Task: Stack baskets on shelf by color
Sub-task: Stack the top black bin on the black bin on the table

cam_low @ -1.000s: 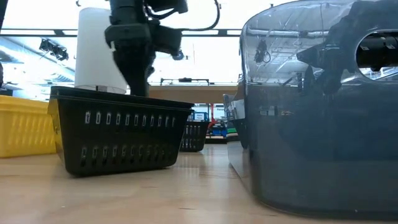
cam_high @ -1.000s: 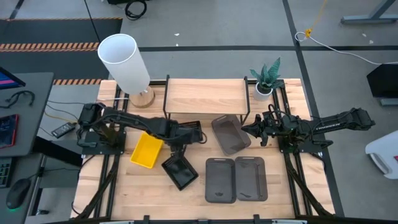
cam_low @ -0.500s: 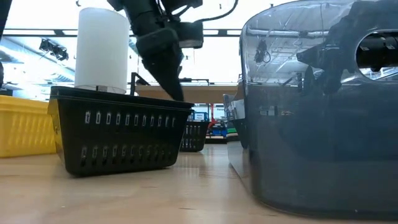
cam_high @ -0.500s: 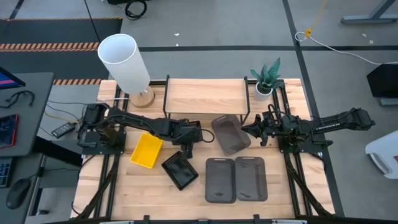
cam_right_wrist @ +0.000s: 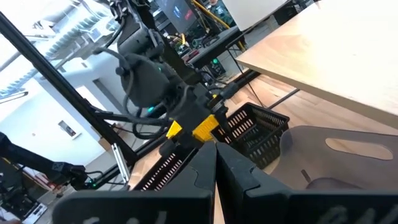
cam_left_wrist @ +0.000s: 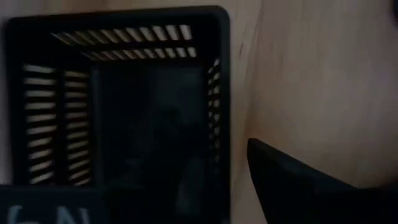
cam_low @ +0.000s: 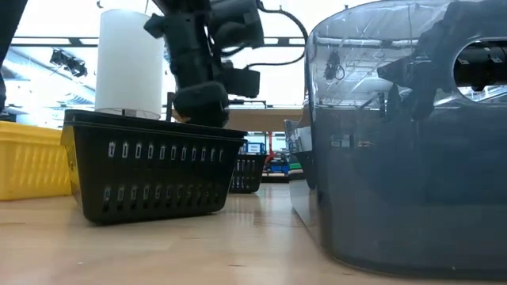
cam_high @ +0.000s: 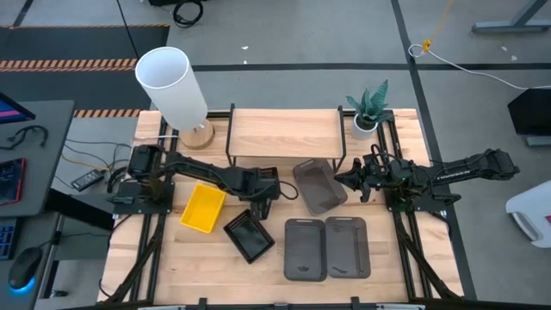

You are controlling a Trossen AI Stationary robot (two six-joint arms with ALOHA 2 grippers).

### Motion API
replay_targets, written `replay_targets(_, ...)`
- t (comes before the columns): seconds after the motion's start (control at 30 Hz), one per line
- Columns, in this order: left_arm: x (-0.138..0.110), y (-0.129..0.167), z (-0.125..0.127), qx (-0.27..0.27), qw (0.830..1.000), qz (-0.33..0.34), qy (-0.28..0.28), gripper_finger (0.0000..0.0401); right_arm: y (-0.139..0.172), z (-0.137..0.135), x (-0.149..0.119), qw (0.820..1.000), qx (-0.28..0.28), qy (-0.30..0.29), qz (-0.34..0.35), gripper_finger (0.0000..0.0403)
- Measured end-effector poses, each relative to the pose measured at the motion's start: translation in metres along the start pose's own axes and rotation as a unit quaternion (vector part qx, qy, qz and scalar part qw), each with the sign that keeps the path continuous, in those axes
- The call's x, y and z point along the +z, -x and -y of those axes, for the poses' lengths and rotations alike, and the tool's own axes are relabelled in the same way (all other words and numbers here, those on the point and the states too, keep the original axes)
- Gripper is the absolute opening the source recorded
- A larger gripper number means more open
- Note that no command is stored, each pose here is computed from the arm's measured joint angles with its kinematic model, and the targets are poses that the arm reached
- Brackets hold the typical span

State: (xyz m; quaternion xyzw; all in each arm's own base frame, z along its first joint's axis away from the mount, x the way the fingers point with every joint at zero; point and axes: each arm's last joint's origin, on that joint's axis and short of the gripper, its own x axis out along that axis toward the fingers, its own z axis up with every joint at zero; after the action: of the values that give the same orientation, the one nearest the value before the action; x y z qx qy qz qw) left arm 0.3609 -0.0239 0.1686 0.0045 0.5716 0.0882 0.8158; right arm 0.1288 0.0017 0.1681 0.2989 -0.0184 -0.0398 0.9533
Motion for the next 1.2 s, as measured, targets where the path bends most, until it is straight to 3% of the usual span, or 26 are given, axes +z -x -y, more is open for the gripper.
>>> replay_targets(0.2,-0.003,-0.01,0.001,0.002,1.0,-0.024,-0.004,0.0133,0.0,0.0,0.0,1.0,0.001,0.0,0.001,0.0014)
replay_targets(0.5,-0.005,-0.01,0.001,-0.017,0.999,-0.037,0.008,0.001,0.0,0.0,0.001,1.0,0.002,-0.001,0.003,0.0014)
replay_targets(0.93,-0.006,0.008,-0.002,-0.039,0.998,-0.039,0.004,0.0003,0.0,-0.001,0.001,1.0,0.004,-0.001,0.005,0.0014)
replay_targets(1.2,0.01,0.055,0.001,-0.094,0.995,-0.003,-0.015,0.0002,0.0,-0.001,0.002,1.0,0.006,-0.001,0.008,0.0014)
